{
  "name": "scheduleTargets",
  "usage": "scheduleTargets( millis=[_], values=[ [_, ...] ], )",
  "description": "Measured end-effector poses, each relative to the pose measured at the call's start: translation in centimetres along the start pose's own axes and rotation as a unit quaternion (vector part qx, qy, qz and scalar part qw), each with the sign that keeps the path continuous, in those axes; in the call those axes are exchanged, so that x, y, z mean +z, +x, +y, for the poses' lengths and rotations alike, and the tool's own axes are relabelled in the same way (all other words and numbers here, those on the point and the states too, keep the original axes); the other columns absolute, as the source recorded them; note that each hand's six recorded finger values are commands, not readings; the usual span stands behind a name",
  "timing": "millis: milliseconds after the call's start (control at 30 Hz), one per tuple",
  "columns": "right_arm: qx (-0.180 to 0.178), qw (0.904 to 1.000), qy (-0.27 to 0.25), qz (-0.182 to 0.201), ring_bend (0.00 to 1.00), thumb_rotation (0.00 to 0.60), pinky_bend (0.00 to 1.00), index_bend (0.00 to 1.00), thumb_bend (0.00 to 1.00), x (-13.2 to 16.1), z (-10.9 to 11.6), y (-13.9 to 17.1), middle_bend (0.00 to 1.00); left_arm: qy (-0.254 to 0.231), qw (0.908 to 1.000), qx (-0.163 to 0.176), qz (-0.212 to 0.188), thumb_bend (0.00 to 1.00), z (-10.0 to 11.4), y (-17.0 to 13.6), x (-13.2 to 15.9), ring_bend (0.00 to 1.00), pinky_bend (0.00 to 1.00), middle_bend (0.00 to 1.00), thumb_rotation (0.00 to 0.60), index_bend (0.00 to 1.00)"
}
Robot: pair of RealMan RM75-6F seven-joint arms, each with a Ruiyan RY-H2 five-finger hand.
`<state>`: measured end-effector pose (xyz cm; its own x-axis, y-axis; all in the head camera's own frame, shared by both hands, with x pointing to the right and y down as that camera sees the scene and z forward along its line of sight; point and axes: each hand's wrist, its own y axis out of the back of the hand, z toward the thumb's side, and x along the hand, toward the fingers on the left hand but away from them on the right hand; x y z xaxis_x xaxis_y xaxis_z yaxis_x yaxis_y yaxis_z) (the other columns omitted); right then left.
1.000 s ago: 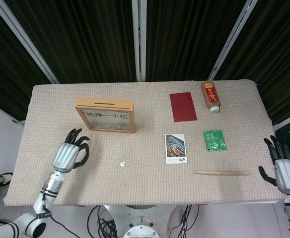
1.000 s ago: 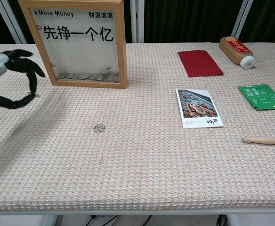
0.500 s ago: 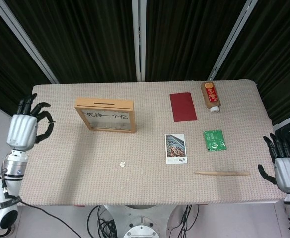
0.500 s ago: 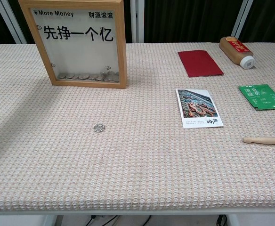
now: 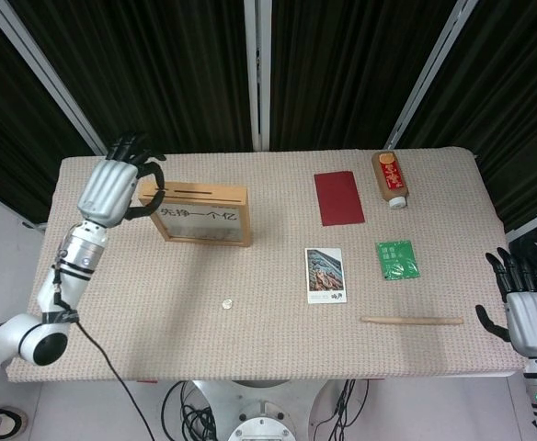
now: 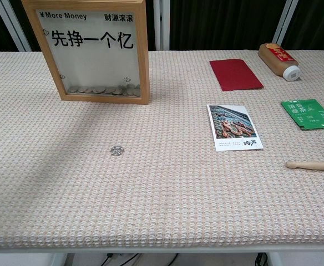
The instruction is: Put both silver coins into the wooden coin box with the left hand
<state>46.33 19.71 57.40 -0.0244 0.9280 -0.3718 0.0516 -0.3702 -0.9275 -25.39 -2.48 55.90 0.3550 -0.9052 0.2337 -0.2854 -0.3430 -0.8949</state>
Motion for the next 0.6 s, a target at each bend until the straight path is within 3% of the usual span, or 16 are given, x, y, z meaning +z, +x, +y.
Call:
scheduleTargets(
  millis=[233, 600],
  values=[
    [0.001, 1.0000, -0.002, -0.003, 0.00, 0.600, 0.00, 0.00, 0.27, -0.2, -0.1, 0.0, 0.00, -0.026, 0.9991, -0.032, 0.014, 0.47, -3.0, 3.1, 0.7, 0.04, 0.05, 0.28, 0.600, 0.61],
    [0.002, 1.0000, -0.003, -0.007, 0.00, 0.600, 0.00, 0.00, 0.27, -0.6, -0.1, 0.0, 0.00, -0.040, 0.9971, -0.055, 0.035, 0.47, -5.4, 3.6, -0.1, 0.04, 0.05, 0.28, 0.600, 0.61]
  ],
)
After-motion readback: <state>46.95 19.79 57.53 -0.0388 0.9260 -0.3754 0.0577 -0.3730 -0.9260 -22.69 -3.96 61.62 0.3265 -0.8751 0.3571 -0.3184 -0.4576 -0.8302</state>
